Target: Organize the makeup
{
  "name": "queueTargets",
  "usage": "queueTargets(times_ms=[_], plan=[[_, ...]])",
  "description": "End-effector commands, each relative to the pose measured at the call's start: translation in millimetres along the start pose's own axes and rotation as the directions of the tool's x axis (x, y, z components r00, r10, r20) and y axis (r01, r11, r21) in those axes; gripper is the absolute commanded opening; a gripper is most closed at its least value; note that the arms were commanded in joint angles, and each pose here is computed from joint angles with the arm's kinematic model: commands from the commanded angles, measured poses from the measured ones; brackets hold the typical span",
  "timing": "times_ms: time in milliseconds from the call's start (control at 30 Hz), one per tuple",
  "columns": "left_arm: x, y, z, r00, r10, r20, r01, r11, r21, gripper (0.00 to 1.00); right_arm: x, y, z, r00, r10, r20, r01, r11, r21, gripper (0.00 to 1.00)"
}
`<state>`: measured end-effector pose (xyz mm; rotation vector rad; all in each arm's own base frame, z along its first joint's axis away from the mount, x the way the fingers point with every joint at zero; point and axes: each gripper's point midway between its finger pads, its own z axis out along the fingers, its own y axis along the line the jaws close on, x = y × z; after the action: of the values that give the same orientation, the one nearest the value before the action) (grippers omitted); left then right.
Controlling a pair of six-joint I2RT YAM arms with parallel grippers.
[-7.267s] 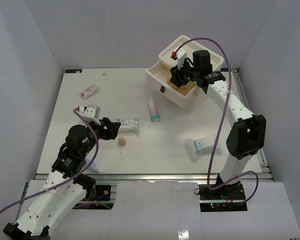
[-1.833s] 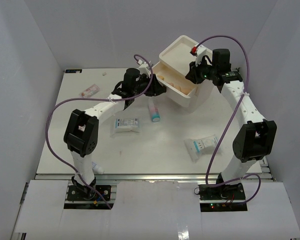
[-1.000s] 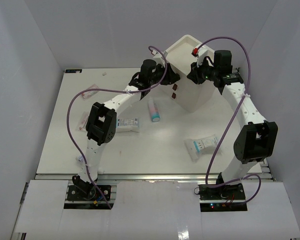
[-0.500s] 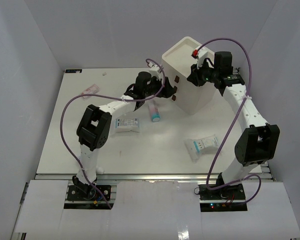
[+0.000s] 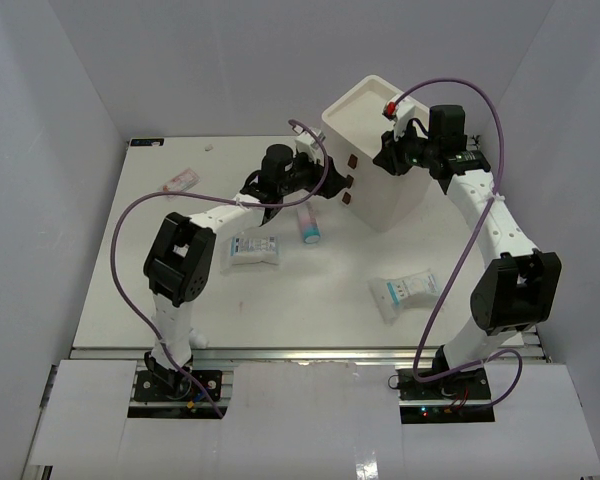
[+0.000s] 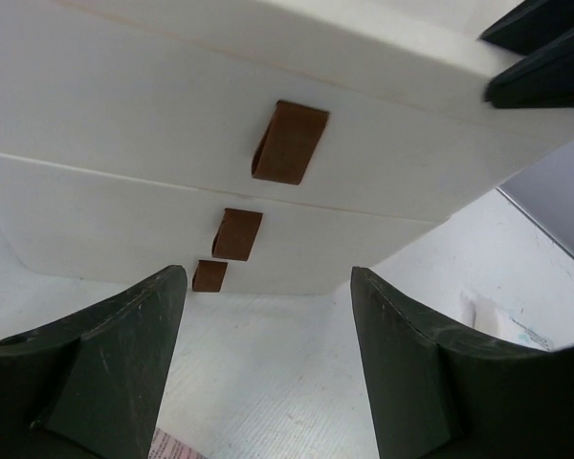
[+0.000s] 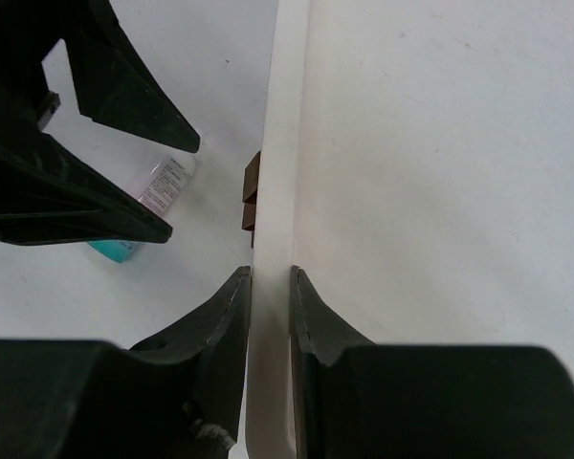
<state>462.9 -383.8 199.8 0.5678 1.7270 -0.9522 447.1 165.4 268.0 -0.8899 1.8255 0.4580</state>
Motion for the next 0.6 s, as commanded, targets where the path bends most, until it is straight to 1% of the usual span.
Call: queueTargets(times_ms=[0,300,467,567], plan=[[-5,1,10,1.0,0.007,0.023,-0.008,1.0,0.024,0.78,10,54,-13,0.998,0.039,-0.049,-0.046,0.984,-0.171,0.08],[8,10,28,1.0,0.009,0.009,-0.009,1.0,0.0,0.74,11,64,-13,0.998,0.045,-0.048,-0.054,0.977,-0.205,0.08],[10,6,33,1.0,-0.009,0.01,0.009,1.0,0.014,0.61,13,67,-13,0.997,0.046,-0.055,-0.056,0.977,-0.205,0.08],[13,3,33,1.0,-0.017,0.003,0.017,1.0,0.022,0.57,14,66,-12,0.997,0.046,-0.057,-0.057,0.977,-0.203,0.08]])
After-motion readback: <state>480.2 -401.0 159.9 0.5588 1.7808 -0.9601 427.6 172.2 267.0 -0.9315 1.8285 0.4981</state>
